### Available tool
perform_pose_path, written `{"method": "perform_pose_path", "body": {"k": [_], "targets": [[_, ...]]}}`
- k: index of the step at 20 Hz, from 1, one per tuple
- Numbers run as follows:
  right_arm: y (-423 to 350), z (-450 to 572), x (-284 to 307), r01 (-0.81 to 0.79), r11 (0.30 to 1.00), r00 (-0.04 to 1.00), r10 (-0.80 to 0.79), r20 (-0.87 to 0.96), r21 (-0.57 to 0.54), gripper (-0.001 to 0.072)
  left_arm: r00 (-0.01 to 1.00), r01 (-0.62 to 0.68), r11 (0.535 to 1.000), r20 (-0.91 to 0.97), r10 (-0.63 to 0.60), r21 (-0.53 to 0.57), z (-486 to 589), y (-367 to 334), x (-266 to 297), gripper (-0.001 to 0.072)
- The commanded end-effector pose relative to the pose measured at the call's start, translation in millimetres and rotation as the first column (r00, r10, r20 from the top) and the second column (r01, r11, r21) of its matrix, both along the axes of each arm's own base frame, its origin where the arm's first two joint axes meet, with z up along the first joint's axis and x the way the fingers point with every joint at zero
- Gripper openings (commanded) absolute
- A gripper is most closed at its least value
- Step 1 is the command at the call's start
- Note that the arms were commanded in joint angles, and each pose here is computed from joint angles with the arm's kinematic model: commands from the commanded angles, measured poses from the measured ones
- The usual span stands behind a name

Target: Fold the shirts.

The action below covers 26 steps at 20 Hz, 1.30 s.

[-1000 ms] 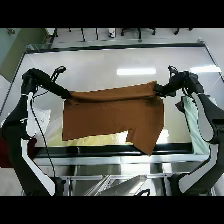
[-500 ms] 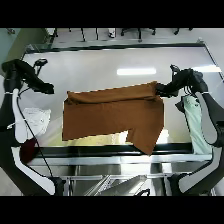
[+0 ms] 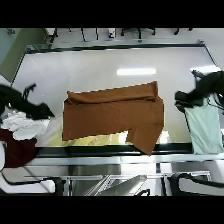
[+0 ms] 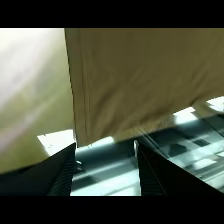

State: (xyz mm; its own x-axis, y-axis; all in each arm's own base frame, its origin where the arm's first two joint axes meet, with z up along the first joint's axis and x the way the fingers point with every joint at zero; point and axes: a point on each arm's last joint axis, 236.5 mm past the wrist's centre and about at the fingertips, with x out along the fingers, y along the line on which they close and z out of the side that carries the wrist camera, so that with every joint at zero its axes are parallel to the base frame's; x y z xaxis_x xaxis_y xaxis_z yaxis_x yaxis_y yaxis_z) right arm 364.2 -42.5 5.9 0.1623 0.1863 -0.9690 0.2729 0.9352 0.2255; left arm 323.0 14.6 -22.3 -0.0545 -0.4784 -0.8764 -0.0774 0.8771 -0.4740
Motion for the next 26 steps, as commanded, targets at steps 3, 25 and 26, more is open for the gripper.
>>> {"method": "perform_pose_path", "body": {"k": [3,25,26], "targets": [[0,-1,-63,0.234,0.929,0.97,-0.244,-0.003,0.285,0.055,0.991,-0.11,0.994,-0.076,0.108,-0.019,-72,-25,-77,0.0423],[98,-138,-105,0.186,0.909,0.973,-0.119,-0.196,0.374,0.0513,0.998,-0.067,0.996,-0.007,0.067,-0.057,-90,-81,-5,0.0015],[96,-140,-98,0.196,0.908,0.974,-0.138,-0.178,0.369,0.0406,0.998,-0.067,0.996,0.013,0.068,-0.055,-83,-80,1,0.0015]]}}
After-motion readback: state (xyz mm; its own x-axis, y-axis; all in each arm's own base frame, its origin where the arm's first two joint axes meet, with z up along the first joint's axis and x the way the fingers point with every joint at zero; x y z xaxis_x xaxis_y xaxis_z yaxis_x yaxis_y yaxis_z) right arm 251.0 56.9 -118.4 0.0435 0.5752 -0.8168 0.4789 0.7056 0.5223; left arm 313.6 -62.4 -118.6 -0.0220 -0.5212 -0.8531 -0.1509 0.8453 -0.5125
